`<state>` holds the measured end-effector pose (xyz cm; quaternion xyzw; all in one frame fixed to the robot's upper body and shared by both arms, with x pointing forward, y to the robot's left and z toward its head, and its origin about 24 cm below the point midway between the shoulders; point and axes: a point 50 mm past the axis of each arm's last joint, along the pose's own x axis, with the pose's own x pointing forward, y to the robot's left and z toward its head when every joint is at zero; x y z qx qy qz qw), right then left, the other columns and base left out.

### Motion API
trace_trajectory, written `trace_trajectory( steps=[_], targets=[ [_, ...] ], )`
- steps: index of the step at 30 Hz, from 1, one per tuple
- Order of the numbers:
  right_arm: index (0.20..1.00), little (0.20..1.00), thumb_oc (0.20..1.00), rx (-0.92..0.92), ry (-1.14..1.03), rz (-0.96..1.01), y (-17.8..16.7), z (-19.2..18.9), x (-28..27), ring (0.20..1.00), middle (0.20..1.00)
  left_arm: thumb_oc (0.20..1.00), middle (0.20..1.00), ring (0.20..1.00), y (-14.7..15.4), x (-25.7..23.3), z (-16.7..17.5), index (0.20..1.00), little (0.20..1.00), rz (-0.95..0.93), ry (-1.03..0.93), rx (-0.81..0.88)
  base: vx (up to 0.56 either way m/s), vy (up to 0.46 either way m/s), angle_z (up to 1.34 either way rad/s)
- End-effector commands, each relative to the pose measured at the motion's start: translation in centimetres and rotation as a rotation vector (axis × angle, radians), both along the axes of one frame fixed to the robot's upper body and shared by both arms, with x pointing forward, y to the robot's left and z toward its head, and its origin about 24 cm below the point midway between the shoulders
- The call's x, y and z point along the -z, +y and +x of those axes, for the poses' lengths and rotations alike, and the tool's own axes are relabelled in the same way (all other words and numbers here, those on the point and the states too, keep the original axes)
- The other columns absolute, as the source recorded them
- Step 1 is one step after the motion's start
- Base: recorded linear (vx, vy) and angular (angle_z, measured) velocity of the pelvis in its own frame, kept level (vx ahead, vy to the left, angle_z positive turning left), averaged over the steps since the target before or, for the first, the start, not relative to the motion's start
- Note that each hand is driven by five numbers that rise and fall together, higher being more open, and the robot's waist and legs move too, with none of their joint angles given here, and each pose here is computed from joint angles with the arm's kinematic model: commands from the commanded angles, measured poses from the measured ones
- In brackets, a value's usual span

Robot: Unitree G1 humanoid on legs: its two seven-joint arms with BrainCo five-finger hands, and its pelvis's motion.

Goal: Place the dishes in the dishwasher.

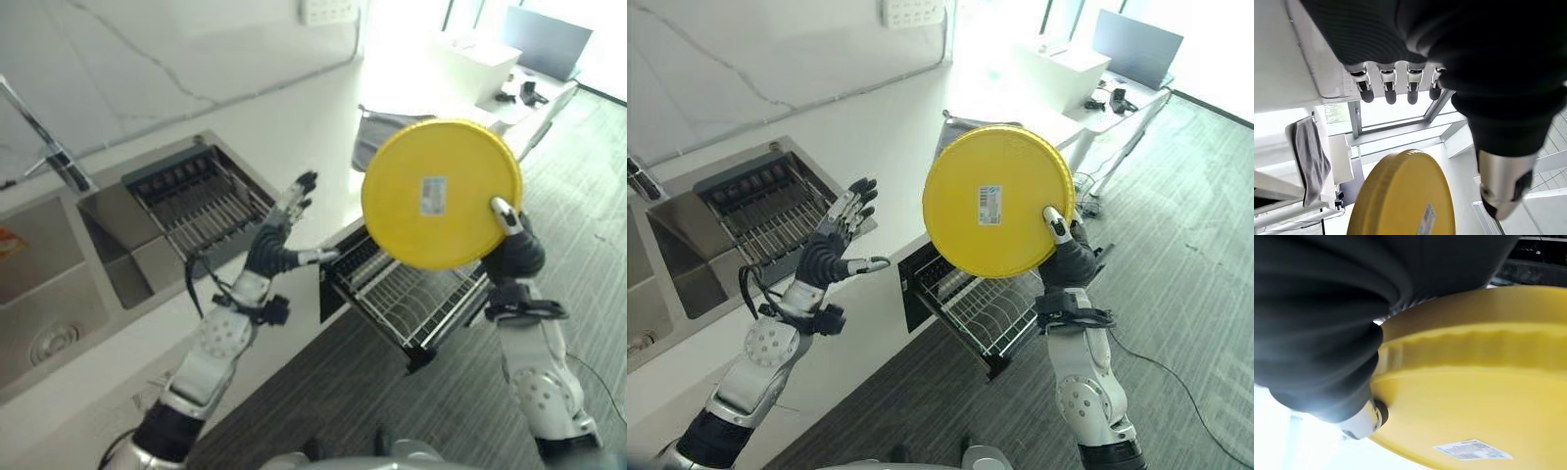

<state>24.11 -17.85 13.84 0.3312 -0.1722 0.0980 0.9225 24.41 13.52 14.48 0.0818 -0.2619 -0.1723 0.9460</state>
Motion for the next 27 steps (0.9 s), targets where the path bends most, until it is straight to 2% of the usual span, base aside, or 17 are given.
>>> trace_trajectory(
  steps=[1, 4, 11, 14, 20, 23, 27],
  targets=[
    [0.200, 0.200, 0.200, -0.033, -0.240, 0.083, 1.1, -0.1, -4.6, 0.200, 0.200, 1.000, 1.000, 1.000, -0.2, -1.3, -0.7, 1.000, 1.000, 0.004, -0.087, 0.003, -0.01, -0.264, -0.05],
    [0.200, 0.200, 0.200, -0.027, -0.230, 0.086, 1.9, -0.1, -4.8, 0.200, 0.200, 1.000, 1.000, 1.000, 0.2, -1.8, -0.5, 1.000, 1.000, 0.029, -0.096, -0.001, 0.00, -0.375, -0.33],
    [0.200, 0.200, 0.200, 0.089, -0.262, 0.082, 0.6, -1.0, -5.2, 0.200, 0.200, 1.000, 1.000, 1.000, 0.4, -2.3, -0.8, 1.000, 1.000, 0.100, -0.119, 0.031, -0.01, -0.459, 0.20],
    [0.200, 0.200, 0.200, 0.065, -0.279, 0.075, 1.4, -0.9, -5.6, 0.200, 0.200, 1.000, 1.000, 1.000, 0.3, -2.2, -1.0, 1.000, 1.000, 0.102, -0.125, 0.004, -0.08, -0.523, 0.05],
    [0.200, 0.200, 0.200, -0.006, -0.296, -0.030, 2.4, -0.6, -6.1, 0.200, 0.200, 1.000, 1.000, 1.000, 2.1, -1.4, -1.4, 1.000, 1.000, 0.004, -0.071, -0.094, -0.09, -0.424, -0.12],
    [0.200, 0.200, 0.200, 0.159, -0.313, -0.191, 1.1, -0.4, -6.0, 0.200, 0.200, 1.000, 1.000, 1.000, 2.9, -0.8, -1.2, 1.000, 1.000, -0.083, -0.026, -0.092, -0.16, -0.251, 0.31],
    [0.200, 0.200, 0.200, 0.313, -0.362, -0.380, 0.1, -0.5, -6.2, 0.200, 0.200, 1.000, 1.000, 1.000, 3.2, -0.8, -1.2, 1.000, 1.000, -0.101, -0.026, -0.098, -0.12, 0.044, 1.31]
  ],
)
